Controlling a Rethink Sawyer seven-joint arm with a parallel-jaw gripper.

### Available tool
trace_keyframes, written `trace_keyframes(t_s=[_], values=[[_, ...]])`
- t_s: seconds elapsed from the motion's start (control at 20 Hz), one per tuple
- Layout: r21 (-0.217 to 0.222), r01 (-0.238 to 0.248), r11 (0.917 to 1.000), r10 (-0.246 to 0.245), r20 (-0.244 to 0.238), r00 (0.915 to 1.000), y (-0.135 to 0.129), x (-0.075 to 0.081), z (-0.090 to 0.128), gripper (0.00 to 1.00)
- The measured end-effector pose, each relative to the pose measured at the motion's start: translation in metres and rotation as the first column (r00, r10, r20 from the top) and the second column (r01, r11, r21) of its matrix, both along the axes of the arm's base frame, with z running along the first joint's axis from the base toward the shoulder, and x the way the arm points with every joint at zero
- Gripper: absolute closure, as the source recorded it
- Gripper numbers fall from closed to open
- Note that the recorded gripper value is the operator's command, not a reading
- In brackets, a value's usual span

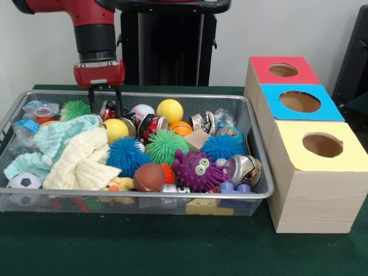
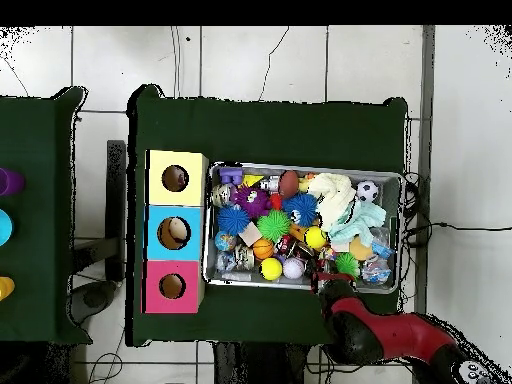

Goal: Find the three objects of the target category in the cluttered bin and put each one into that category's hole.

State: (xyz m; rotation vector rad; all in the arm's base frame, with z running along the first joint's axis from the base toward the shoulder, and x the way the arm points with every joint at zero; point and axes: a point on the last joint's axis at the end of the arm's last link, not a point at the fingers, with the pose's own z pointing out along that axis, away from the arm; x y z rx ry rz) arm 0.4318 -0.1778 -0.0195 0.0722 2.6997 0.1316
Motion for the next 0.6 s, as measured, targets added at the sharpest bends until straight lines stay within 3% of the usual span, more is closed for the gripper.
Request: trace_keyframes(t_s=[0.6], values=[[-0.039, -0.016, 0.9991, 0.016, -0.011, 0.9998, -0.0031, 0.0062, -0.0099, 0.00]])
